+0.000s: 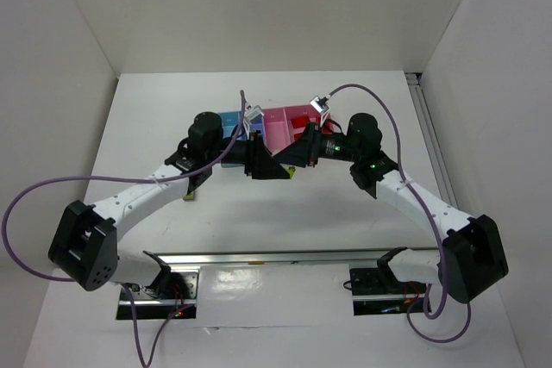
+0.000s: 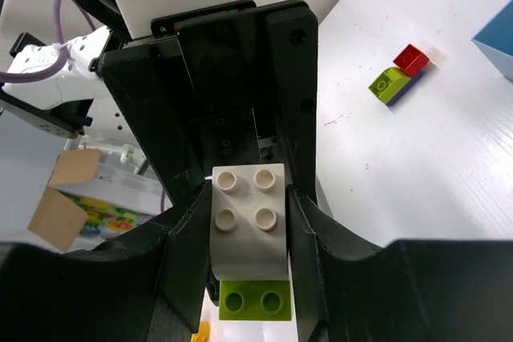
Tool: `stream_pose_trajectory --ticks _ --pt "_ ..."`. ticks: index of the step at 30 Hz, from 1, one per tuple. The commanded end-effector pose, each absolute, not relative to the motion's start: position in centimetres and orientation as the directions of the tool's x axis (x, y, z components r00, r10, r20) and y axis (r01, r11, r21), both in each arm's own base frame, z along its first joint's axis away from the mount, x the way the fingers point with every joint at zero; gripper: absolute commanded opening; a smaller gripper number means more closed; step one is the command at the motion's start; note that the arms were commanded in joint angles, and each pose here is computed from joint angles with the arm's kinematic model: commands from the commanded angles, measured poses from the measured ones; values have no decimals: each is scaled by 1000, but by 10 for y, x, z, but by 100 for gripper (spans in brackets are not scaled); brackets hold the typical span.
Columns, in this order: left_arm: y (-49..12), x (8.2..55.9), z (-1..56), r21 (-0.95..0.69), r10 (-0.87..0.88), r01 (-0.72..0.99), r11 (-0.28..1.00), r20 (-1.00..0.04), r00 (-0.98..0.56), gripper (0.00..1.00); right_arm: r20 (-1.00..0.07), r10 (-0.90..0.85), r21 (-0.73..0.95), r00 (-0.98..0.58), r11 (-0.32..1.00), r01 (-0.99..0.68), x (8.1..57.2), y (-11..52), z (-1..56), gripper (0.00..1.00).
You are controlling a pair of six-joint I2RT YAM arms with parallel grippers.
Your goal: Sort the legos into containers by color
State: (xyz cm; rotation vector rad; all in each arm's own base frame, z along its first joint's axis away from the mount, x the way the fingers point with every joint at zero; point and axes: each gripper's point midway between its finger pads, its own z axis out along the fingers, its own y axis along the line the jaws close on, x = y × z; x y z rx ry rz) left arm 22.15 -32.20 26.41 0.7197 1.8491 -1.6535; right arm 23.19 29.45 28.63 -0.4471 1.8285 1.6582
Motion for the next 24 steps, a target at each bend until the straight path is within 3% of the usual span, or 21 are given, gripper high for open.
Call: stream_pose_trajectory --ticks 1,4,14,21,24 --pt "-328 215 285 -667 23 745 17 -744 -668 17 -671 160 741 -724 145 -655 232 300 288 27" --pt "-327 213 281 -671 37 741 28 -740 -672 0 -670 166 742 -723 152 -653 235 298 290 27" --pt "-286 214 254 -689 -20 705 170 -718 -696 0 -684 294 730 -668 267 -629 271 269 304 27" --pt "-241 221 210 -737 -100 567 369 -637 -764 0 -665 327 741 -672 405 -536 306 268 272 26" --pt "-229 228 213 -747 -145 542 386 -629 -764 0 -662 318 743 -679 401 -536 317 278 263 26"
